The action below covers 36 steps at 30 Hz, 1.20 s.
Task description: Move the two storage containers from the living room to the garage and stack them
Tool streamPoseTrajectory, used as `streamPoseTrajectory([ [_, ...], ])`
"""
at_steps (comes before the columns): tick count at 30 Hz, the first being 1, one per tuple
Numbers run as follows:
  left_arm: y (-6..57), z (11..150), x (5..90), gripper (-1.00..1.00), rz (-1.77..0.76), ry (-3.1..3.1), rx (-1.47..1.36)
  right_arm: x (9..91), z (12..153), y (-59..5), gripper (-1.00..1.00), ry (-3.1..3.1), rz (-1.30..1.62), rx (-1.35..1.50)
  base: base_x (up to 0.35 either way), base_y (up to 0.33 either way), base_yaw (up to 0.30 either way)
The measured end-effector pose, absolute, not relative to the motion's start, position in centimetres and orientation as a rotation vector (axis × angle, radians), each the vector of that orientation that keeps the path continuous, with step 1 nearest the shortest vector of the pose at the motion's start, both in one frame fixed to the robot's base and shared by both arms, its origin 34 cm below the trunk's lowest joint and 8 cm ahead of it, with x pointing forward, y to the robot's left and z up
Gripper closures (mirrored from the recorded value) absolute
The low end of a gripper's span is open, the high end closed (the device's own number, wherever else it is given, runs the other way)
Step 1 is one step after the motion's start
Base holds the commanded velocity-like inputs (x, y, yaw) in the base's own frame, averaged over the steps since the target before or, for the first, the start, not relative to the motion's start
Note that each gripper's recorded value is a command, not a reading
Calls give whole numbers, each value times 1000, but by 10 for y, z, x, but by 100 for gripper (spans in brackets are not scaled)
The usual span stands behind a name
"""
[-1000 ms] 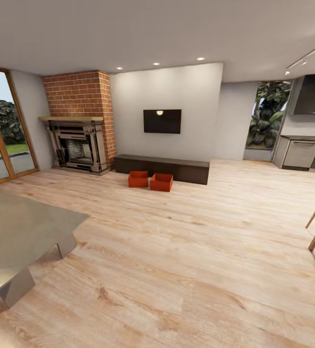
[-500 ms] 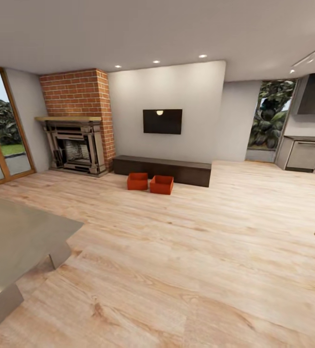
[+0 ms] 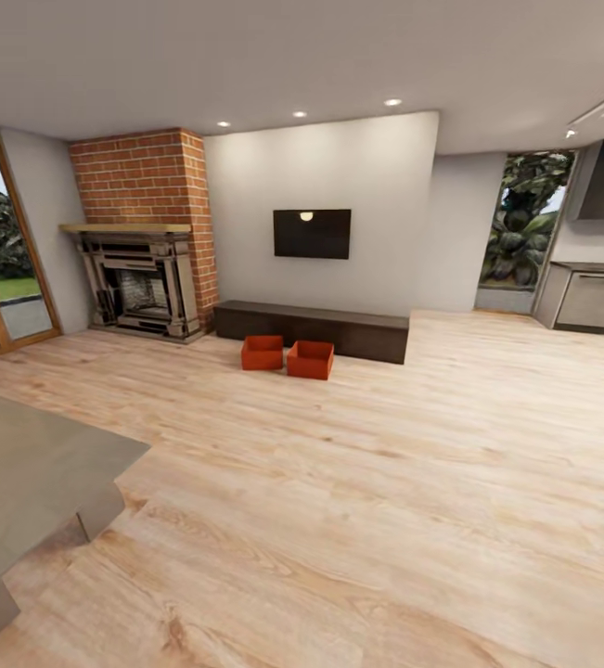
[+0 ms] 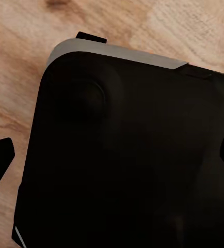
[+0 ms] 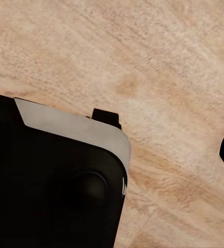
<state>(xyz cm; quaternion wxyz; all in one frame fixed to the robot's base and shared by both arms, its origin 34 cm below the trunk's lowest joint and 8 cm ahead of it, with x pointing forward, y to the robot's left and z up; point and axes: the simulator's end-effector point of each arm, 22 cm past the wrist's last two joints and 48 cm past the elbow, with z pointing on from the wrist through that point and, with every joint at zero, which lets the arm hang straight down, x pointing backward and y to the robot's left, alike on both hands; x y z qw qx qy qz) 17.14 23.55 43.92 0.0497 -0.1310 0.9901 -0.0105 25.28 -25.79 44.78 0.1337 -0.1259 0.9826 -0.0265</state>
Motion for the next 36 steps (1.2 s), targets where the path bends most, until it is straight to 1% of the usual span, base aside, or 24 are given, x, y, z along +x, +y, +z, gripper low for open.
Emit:
streamPoseTrajectory([
  [36, 235, 439, 171, -100, -34, 3016, -400, 253, 448, -258, -100, 2849, -77, -365, 322, 0, 0],
])
